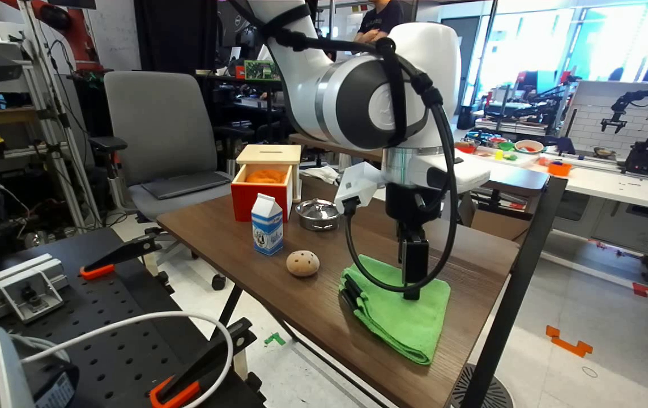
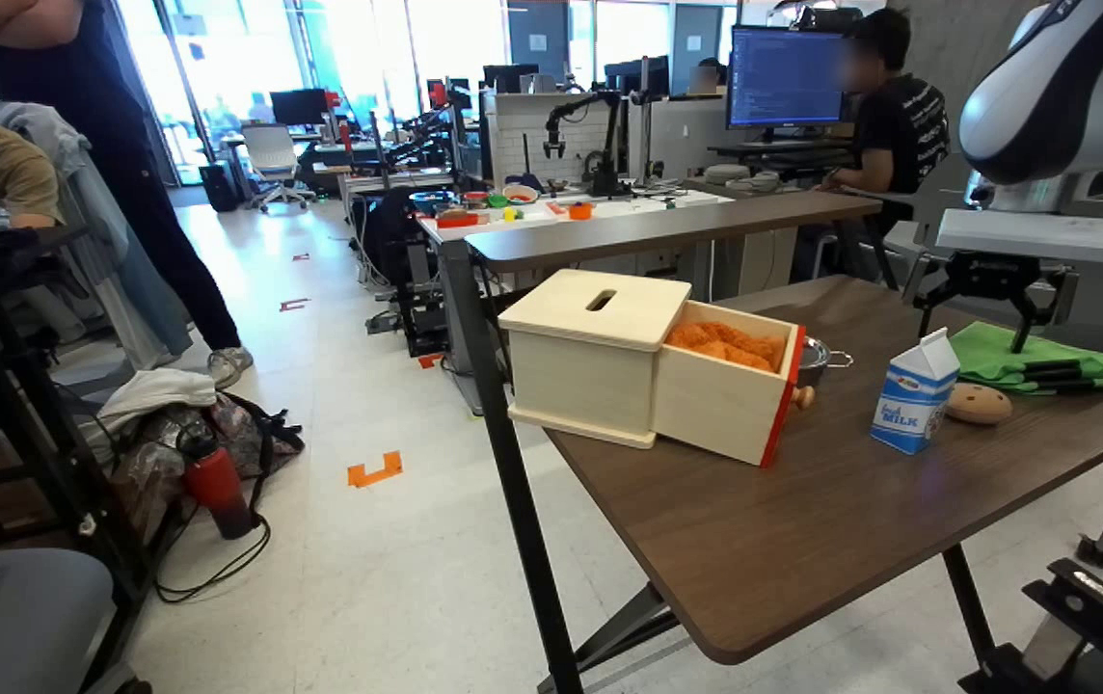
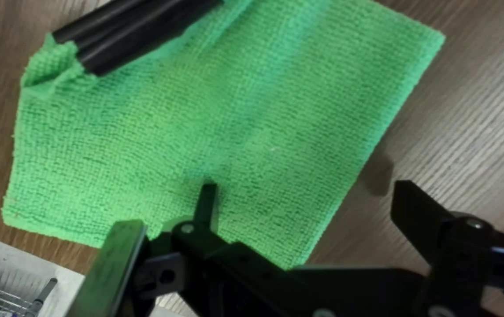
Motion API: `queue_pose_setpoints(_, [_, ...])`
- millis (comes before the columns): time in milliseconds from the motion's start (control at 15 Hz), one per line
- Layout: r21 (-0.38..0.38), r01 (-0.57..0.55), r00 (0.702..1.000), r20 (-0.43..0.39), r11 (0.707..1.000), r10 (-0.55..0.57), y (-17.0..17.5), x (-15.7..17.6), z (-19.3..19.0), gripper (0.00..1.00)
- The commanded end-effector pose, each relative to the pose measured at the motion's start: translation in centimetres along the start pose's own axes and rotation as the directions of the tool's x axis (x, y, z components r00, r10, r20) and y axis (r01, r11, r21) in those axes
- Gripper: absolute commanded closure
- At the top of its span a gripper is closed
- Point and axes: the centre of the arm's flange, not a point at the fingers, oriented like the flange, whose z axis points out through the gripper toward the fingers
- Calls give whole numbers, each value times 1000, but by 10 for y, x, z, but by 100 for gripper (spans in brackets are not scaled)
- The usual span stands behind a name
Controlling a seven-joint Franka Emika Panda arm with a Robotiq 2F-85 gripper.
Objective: Shift the towel back and forth on the table
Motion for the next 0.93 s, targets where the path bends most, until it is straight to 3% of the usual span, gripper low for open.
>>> queue_pose_setpoints(0, [1, -14, 1000, 24, 1000, 14, -11, 5, -7, 0])
queue_pose_setpoints(400, [64, 9, 1000, 3, 998, -9, 5, 1, -52, 0])
queue_pose_setpoints(667, [35, 82, 996, 30, 996, -83, 44, -19, -71, 0])
queue_pose_setpoints(867, [6, 115, 992, 61, 993, -115, 76, -36, -62, 0])
